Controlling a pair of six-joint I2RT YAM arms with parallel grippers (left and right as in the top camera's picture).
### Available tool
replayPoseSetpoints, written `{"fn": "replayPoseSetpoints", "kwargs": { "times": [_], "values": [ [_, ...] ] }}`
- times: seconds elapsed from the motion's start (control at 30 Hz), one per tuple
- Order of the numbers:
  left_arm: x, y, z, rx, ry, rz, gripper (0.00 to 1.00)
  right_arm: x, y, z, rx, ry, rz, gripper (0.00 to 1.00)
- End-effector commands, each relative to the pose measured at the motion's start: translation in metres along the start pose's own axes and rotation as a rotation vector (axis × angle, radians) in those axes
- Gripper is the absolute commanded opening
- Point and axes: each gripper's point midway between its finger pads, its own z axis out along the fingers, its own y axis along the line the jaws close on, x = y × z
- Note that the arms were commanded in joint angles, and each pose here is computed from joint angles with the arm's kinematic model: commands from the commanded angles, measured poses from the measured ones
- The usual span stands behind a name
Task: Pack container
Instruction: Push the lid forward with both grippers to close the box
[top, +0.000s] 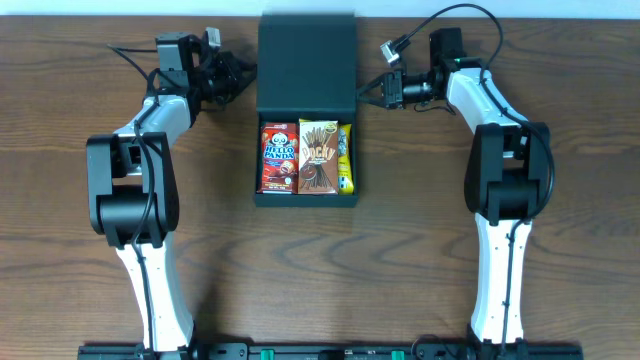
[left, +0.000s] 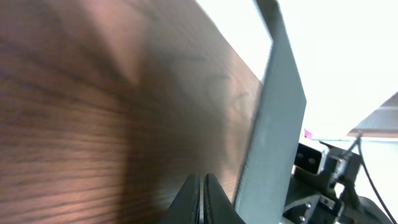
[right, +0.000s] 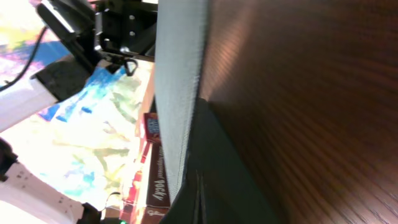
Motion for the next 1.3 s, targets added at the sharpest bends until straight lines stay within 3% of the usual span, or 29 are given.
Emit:
{"fn": "replayPoseSetpoints", "kwargs": {
  "times": [0.0, 0.2, 0.57, 1.0, 1.27],
  "values": [
    [0.008, -0.016, 0.002, 0.083, 0.058, 0.049, 0.06, -0.003, 0.029, -0.001, -0.155, -0.003, -0.052, 0.01],
    [0.015, -0.043, -0.003, 0.213, 0.112, 0.137, 0.06, -0.005, 0.047, -0.005, -0.261, -0.007, -0.091, 0.01],
    [0.029, -0.078, -0.016, 0.398, 0.206, 0.267, 0.06, -0.008, 0.055, -0.007, -0.261, -0.005, -0.067, 0.01],
    [0.039, -0.139, -0.051, 0.591, 0.294, 0.409, 0.06, -0.025, 0.131, -0.016, -0.27, 0.004, -0.149, 0.01],
    [0.055, -0.166, -0.075, 0.631, 0.329, 0.479, 0.06, -0.014, 0.168, 0.011, -0.302, 0.07, -0.159, 0.01]
  ]
}}
